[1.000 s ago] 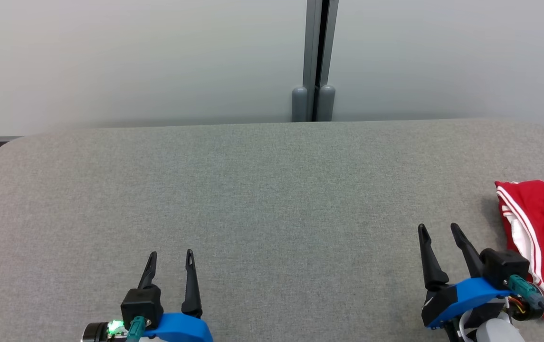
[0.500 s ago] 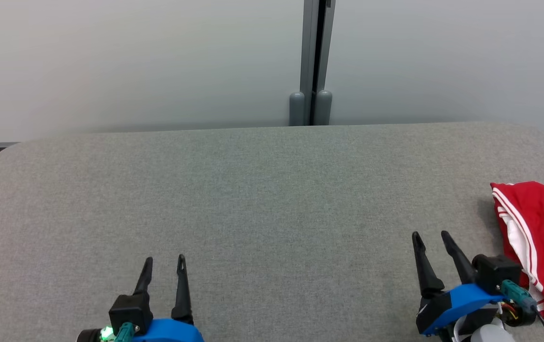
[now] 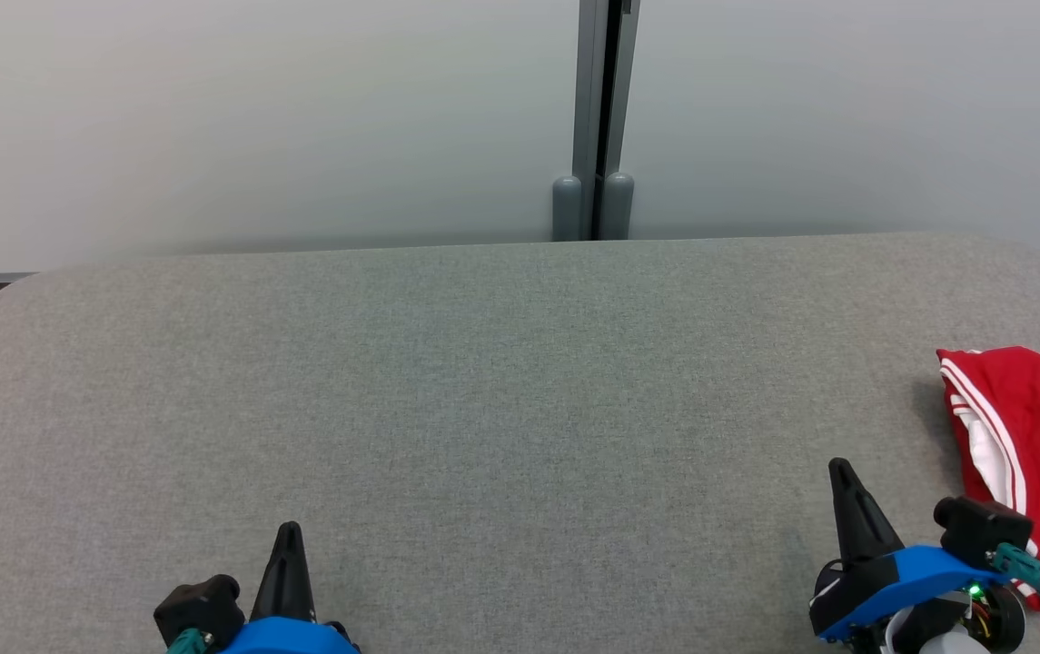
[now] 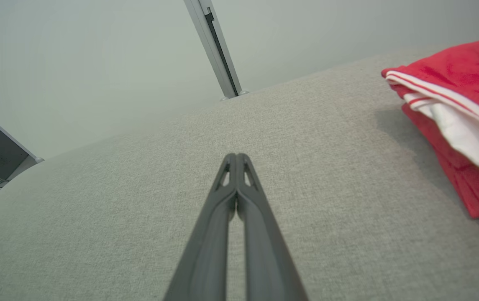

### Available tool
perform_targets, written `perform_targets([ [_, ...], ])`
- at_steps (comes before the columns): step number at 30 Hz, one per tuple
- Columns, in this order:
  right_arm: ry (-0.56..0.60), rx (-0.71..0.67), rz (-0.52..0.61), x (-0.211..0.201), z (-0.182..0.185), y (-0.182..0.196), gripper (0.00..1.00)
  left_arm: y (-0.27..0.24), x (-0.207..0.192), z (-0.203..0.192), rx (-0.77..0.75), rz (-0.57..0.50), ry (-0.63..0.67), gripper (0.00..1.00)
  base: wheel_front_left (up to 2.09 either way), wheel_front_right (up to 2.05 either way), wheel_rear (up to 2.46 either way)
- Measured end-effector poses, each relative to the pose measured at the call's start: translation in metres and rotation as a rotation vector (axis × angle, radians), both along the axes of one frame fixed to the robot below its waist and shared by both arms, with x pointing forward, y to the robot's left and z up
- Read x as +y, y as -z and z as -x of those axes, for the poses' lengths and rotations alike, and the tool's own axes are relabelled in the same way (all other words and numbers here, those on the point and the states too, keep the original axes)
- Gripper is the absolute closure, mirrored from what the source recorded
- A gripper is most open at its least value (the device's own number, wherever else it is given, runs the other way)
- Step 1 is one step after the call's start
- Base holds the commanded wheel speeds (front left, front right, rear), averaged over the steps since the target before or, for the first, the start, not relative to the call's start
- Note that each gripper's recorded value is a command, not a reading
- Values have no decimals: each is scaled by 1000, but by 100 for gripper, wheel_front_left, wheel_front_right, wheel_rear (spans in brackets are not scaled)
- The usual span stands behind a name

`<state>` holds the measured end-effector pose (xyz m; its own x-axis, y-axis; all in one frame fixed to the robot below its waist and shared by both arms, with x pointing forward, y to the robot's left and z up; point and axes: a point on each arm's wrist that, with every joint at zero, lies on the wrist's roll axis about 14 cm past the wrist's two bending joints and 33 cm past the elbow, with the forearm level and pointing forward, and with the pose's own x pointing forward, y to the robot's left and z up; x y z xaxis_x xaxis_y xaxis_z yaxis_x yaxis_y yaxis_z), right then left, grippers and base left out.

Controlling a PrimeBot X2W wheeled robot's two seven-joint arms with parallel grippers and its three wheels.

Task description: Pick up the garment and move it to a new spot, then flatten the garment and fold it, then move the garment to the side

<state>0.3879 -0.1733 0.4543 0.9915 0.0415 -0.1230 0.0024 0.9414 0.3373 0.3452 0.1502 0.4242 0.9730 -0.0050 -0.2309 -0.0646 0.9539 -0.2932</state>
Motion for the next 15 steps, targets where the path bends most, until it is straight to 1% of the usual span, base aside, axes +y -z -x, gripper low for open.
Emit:
perform_targets([
  [15,72,1,-242,-9,-1,-7,100,-6,11,-8,18,251,-79,100,0,0,0],
])
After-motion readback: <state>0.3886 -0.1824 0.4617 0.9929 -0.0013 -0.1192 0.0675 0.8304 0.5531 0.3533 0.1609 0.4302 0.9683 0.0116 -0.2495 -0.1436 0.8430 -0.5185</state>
